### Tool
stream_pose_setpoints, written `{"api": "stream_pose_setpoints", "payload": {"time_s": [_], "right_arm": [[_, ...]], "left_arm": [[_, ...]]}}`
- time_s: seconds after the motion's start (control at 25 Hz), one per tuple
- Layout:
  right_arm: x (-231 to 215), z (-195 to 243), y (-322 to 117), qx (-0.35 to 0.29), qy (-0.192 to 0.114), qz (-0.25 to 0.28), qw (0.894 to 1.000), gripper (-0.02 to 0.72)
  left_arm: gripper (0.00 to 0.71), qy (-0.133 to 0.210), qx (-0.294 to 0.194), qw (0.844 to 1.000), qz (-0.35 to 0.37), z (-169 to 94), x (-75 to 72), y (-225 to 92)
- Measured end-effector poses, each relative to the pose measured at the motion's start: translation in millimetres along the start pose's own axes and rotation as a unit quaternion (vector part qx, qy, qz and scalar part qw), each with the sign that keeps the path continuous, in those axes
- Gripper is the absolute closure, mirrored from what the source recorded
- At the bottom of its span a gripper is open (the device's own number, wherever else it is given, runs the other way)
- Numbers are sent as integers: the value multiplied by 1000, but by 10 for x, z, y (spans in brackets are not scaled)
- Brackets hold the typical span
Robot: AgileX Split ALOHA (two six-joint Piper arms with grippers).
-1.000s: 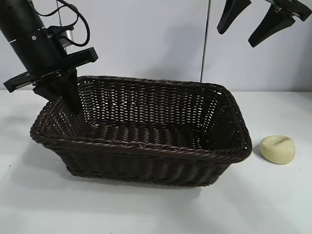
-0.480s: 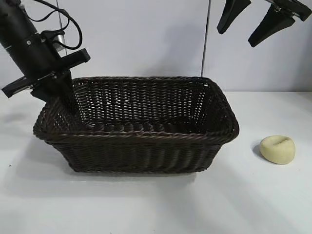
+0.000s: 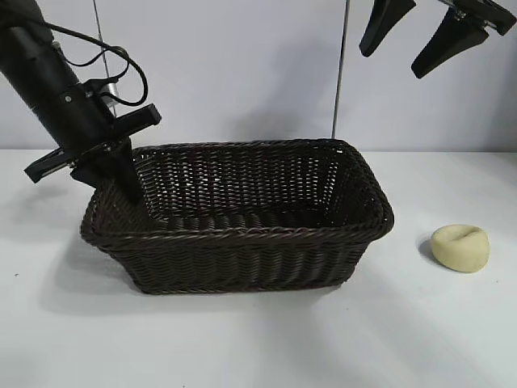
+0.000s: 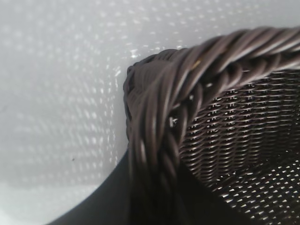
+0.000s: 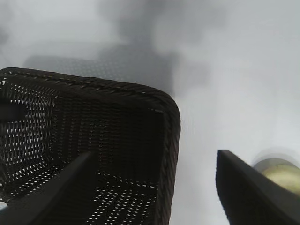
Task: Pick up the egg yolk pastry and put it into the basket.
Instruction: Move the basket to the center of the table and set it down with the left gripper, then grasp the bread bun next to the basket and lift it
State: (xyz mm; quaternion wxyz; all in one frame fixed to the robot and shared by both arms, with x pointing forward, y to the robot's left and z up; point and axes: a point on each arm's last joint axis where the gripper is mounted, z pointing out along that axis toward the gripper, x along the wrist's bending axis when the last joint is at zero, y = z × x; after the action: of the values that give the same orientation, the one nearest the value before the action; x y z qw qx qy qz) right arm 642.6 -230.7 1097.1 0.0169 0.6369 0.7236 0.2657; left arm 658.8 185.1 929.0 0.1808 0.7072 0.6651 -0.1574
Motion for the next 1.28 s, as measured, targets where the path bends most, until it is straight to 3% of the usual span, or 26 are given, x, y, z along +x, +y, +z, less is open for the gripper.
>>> {"api": "stream_pose_setpoints", "payload": {"time_s": [0.2,0.28,0.52,0.64,0.92,1.28], "right_arm": [[0,0,0,0,0,0,1000,185],[0,0,0,0,0,0,1000,185],[0,0,0,0,0,0,1000,185],[0,0,0,0,0,0,1000,185],[0,0,0,0,0,0,1000,185],[0,0,-1,0,0,0,1000,185]], "left_arm": [[609,0,0,1000,11,1,0,0],[577,-1,0,1000,13,1,-1,0],[305,-9,-3,1000,12,-23,-31,19],[225,-12,-1,1000,16,-61,-59,32],[196,-1,-4,999,42,-326,-164,-40],[196,7,-72,992,99,-1175,-540,-306]]}}
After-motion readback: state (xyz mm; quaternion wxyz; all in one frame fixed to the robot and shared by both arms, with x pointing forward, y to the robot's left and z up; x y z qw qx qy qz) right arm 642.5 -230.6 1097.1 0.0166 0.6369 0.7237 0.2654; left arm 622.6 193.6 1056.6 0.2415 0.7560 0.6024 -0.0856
